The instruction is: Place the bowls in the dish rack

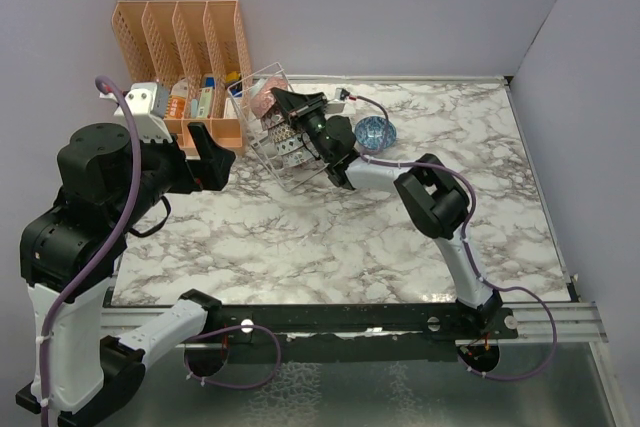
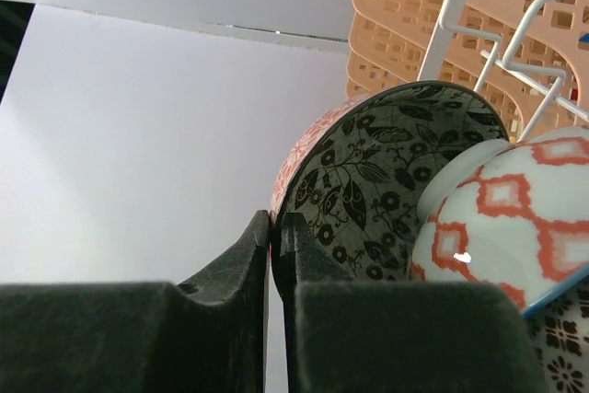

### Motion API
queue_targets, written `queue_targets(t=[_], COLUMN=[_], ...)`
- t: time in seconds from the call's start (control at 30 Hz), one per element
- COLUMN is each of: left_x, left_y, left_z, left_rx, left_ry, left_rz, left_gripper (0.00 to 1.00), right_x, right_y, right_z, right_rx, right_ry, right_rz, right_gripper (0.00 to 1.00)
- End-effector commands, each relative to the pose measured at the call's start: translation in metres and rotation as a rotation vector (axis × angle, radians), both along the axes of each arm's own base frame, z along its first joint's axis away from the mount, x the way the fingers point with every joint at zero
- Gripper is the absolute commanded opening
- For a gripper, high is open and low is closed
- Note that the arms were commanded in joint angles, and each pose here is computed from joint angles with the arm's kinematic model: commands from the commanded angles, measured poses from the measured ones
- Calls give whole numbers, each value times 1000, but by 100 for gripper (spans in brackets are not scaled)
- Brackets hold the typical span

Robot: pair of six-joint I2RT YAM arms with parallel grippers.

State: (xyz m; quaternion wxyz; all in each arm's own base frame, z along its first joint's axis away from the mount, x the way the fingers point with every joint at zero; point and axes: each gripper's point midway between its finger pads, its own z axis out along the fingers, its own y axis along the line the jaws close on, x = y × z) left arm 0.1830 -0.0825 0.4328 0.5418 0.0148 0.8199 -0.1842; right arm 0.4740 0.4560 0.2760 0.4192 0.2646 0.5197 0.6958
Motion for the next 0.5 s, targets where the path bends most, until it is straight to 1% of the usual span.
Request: queue_targets(t=[0.0,0.13,0.3,0.47], left_x=[-2,-3,-3,-2], left_y=[4,5,5,4], left_z=[2,3,6,7], left_rx=[4,4,-3,-4], left_ry=[-18,-21,-26,-26], left_rz=[12,16,18,17], left_gripper=[99,99,99,99], right_x=[-7,-10,-10,-14], right_y=[0,-1,-2,-6], right_z=[3,2,-1,0], right_rx=[26,18,-21,-29], right_ry=[15,46,108,125], right_rz=[18,28,28,29], right_gripper=[8,16,19,21])
